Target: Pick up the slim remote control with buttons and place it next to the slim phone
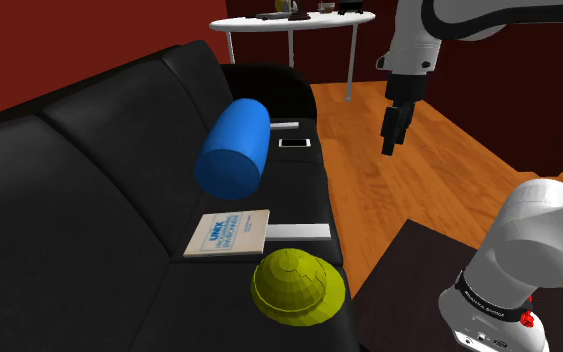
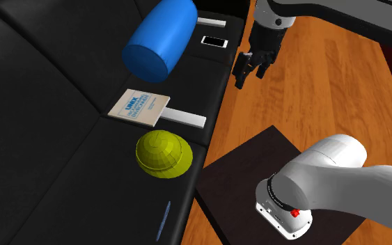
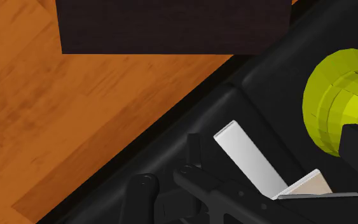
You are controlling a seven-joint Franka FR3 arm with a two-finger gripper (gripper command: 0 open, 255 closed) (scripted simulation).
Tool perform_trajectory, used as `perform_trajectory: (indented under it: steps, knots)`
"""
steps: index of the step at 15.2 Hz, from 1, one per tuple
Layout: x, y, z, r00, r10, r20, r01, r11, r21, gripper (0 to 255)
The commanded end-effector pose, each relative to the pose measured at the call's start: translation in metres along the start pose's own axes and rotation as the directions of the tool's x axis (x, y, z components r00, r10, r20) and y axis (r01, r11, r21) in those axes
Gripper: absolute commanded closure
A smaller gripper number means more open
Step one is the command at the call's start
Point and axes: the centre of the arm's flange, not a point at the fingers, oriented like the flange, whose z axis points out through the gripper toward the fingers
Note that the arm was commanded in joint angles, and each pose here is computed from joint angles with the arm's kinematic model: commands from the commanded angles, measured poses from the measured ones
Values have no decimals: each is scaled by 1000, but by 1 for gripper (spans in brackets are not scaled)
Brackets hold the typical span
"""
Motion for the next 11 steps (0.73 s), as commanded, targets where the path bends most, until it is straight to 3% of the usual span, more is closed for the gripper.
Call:
perform_trajectory:
  steps: [1,11]
  knots:
    - [0,0,0,1000,0,0,0,1000,0,0]
    - [84,-35,99,986,-168,11,168,983,-74,0]
